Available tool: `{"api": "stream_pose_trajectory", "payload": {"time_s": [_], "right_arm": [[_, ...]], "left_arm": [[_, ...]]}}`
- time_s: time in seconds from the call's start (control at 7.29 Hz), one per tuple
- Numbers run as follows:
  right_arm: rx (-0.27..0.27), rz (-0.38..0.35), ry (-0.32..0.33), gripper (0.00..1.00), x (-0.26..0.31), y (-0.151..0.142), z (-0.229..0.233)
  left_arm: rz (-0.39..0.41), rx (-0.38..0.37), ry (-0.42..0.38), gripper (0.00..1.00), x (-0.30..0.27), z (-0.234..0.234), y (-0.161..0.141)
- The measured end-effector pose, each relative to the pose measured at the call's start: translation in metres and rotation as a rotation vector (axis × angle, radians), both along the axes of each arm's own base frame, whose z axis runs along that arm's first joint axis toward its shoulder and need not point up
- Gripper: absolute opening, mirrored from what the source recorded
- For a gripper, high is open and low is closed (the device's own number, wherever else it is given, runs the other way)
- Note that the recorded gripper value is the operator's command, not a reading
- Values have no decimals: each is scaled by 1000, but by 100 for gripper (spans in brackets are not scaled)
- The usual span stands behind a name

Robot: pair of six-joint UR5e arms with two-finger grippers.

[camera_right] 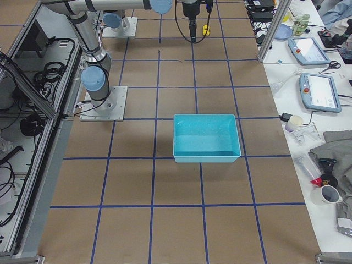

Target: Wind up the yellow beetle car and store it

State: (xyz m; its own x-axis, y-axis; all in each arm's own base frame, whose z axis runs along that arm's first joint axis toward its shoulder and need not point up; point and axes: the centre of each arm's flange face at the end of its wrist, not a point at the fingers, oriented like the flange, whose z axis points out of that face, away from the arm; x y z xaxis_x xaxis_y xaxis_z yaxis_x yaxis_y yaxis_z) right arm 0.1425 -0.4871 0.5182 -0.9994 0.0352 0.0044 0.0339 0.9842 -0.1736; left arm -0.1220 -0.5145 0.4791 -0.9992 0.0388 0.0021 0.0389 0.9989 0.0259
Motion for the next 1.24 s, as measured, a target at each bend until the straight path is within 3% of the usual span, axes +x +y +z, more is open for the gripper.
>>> {"api": "stream_pose_trajectory", "payload": {"time_s": [1.24], "right_arm": [[1, -1, 0, 100, -1, -1, -1]], "left_arm": [[-2, 1, 3, 100, -1, 0, 7]]}}
